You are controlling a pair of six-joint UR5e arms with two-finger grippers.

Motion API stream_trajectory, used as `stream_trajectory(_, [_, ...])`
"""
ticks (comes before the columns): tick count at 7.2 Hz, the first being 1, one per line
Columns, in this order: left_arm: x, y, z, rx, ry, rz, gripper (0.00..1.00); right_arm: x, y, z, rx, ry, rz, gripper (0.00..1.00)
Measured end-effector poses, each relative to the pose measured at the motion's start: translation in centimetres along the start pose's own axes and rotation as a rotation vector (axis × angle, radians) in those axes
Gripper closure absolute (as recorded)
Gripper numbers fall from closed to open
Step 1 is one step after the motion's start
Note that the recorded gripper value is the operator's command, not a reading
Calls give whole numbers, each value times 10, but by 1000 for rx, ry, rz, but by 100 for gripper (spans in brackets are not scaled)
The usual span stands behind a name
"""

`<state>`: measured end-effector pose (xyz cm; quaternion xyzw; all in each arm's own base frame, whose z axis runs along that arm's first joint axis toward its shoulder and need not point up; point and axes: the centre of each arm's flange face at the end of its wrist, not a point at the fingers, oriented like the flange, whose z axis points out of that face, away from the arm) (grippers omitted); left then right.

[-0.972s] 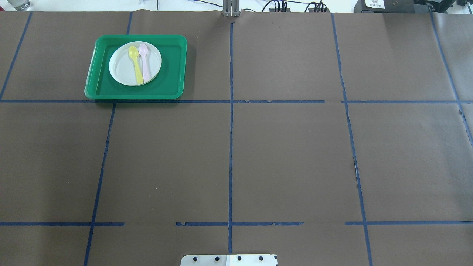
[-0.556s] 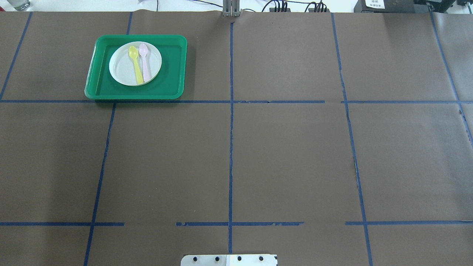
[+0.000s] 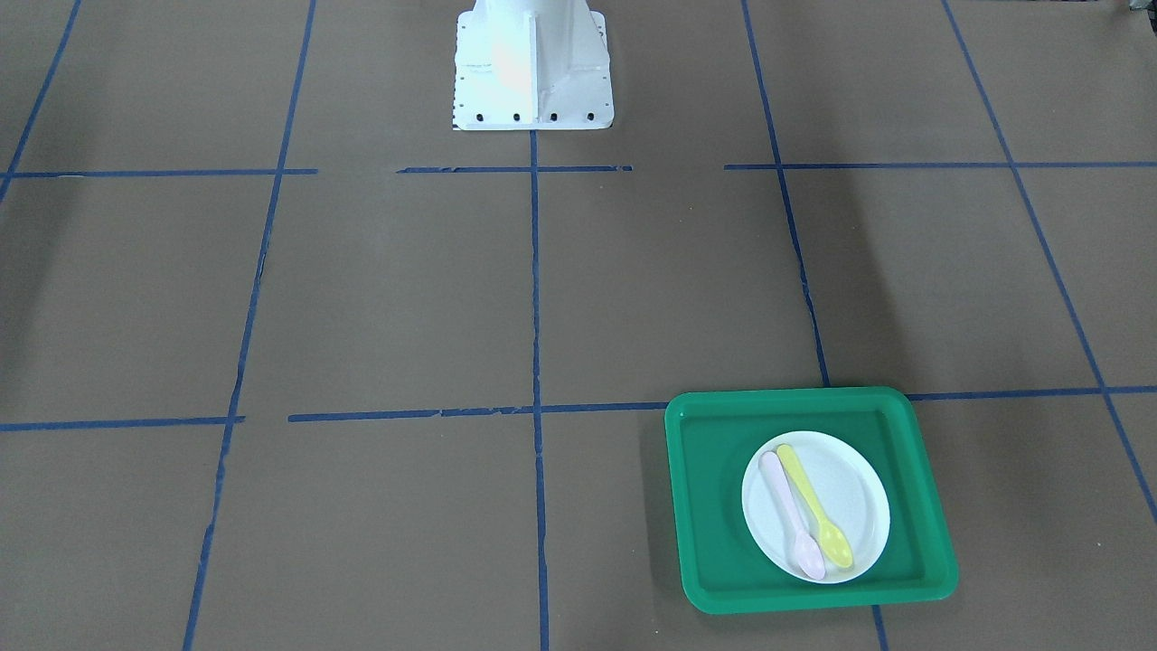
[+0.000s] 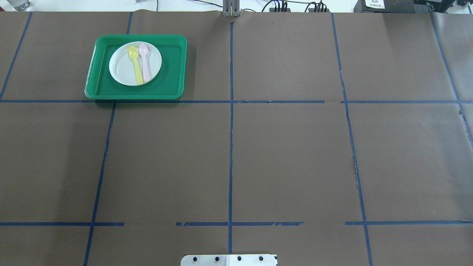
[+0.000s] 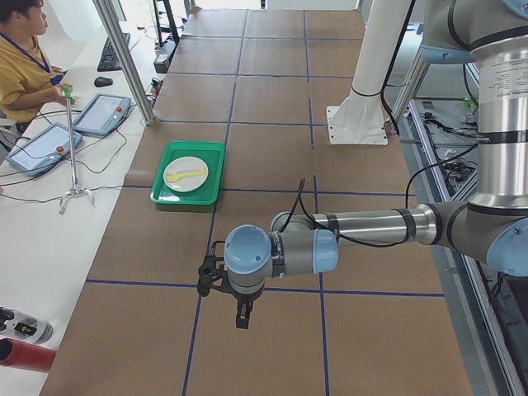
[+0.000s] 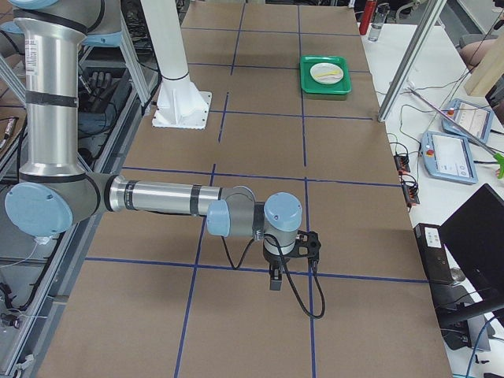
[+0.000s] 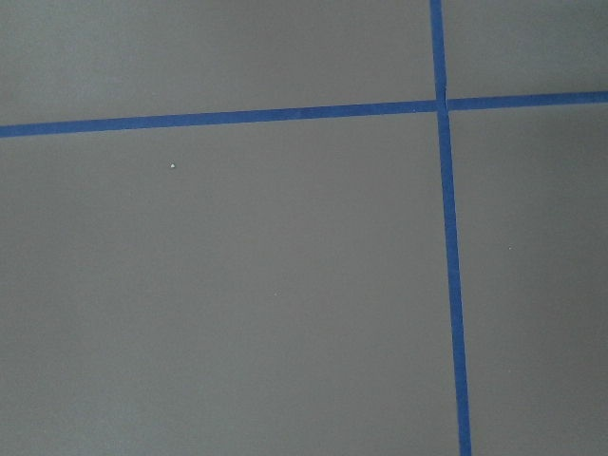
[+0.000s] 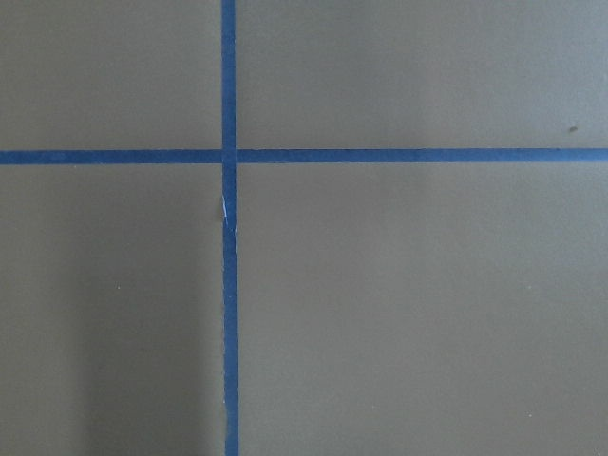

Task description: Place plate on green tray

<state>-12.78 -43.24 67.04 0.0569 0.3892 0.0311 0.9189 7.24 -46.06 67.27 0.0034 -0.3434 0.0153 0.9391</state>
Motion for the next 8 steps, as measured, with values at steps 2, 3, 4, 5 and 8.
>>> stream_trajectory(2, [32,-23,13,-26,9,73,0,0,0,0,0,0,0,0])
stream_trajectory(3, [40,-28,17,-35,12,91,0,0,0,0,0,0,0,0])
stream_trajectory(4, [44,-32,17,-37,12,99,0,0,0,0,0,0,0,0])
stream_trajectory(5, [47,-36,15,-35,10,106,0,0,0,0,0,0,0,0])
stream_trajectory(8, [50,-40,14,-35,2,117,0,0,0,0,0,0,0,0])
